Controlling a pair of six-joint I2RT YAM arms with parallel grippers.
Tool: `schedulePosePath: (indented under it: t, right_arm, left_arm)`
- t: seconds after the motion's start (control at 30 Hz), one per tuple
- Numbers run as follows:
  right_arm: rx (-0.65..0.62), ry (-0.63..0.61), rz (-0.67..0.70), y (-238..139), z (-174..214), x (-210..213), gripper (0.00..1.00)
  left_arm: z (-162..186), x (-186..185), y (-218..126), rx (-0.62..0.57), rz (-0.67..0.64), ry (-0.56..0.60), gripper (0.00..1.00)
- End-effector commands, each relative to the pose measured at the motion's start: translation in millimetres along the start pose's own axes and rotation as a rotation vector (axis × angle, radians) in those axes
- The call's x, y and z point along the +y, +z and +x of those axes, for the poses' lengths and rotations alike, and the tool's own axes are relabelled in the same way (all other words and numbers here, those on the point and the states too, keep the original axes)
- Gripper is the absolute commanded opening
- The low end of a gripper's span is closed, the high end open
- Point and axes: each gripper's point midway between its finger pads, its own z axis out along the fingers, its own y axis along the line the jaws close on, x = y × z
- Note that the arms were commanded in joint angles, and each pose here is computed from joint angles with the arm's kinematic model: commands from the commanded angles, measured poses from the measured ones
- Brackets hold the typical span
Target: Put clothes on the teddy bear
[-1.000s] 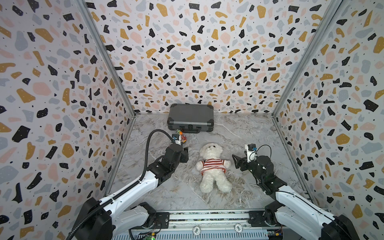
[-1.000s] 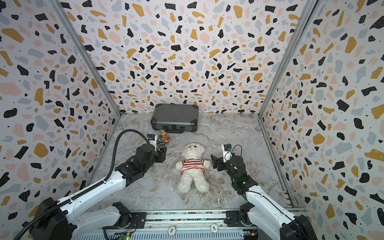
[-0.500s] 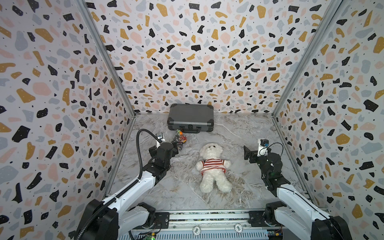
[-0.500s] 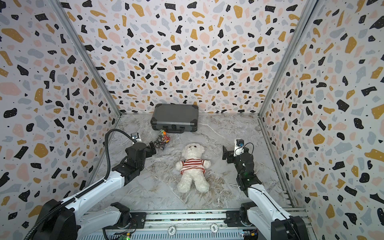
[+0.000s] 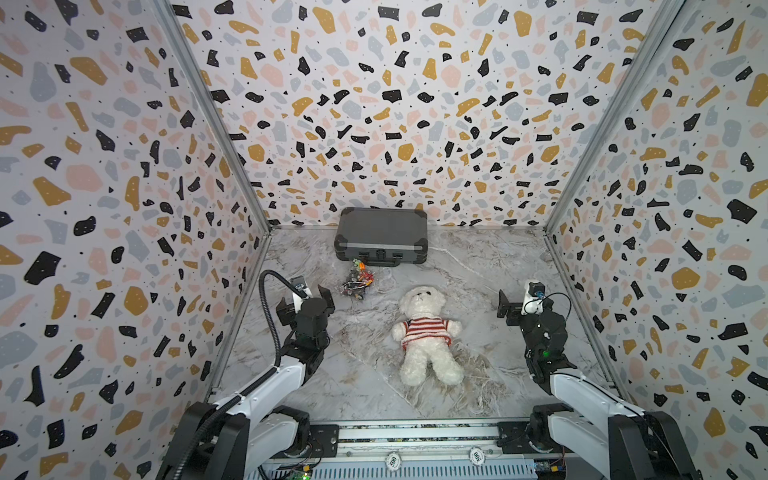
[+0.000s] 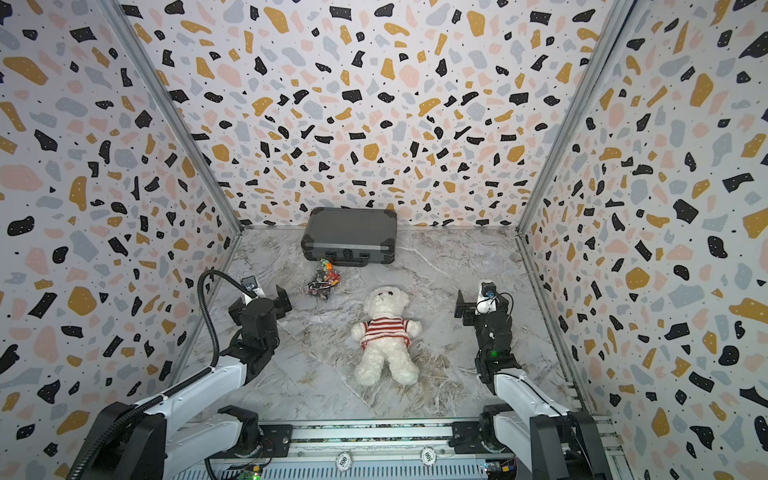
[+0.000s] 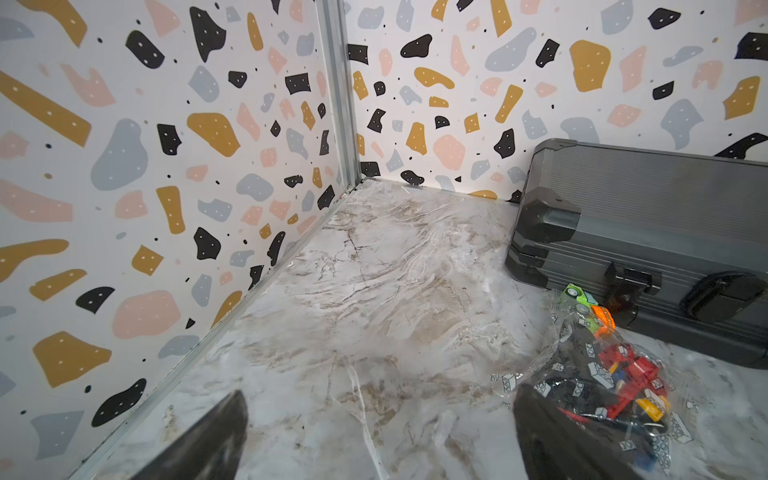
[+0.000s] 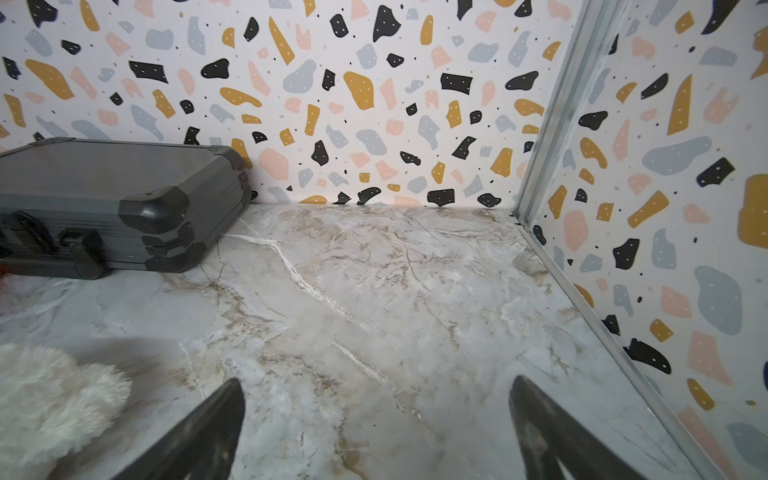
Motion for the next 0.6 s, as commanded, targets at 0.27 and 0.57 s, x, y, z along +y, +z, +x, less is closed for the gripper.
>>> schedulePosePath:
  t: [0.27,0.57]
  right_arm:
    - [-0.092,-0.006,0.023,-2,5,-7,0.99]
    - [-0.064,-0.006,0.035,8,20,-10,0.99]
  left_arm:
    - [-8,-3,-7,-0.192,0.080,0.062,1.00]
    - [16,11,-1,-0.197,0.085,-0.004,1.00]
